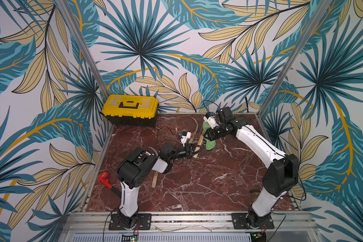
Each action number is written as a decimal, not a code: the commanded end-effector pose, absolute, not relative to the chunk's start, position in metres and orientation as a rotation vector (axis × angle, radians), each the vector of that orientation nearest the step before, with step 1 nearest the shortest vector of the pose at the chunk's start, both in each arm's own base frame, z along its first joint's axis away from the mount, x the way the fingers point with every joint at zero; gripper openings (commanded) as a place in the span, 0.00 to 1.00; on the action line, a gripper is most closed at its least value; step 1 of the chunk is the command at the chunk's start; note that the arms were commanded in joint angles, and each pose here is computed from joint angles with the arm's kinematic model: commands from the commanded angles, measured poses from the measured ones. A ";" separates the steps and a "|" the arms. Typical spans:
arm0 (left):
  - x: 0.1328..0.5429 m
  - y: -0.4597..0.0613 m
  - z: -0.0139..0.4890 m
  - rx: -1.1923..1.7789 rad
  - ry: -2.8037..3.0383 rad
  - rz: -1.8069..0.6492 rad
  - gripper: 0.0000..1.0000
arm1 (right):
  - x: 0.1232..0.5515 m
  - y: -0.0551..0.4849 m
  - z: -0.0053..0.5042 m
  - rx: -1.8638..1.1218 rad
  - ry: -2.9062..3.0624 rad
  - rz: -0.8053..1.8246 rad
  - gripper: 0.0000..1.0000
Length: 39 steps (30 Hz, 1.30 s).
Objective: Wipe small sickles with rags
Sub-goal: Wipe the small sickle.
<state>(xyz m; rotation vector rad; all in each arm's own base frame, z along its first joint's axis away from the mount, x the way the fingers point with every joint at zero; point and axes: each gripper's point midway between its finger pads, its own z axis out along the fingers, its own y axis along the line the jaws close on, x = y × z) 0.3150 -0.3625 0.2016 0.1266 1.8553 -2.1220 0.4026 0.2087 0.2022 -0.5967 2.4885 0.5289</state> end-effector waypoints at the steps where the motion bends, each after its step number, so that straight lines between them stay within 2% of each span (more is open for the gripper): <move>1: 0.310 -0.371 0.210 0.213 1.822 -2.160 0.00 | 0.387 0.224 0.207 -0.690 2.458 0.590 0.07; 8: 0.295 -0.372 0.217 0.246 1.827 -2.190 0.00 | 0.414 0.218 0.200 -0.652 2.462 0.496 0.06; 18: 0.270 -0.365 0.216 0.270 1.860 -2.202 0.00 | 0.460 0.227 0.203 -0.617 2.410 0.541 0.06; 39: 0.259 -0.356 0.213 0.252 1.873 -2.191 0.00 | 0.525 0.206 0.149 -0.500 2.467 0.605 0.05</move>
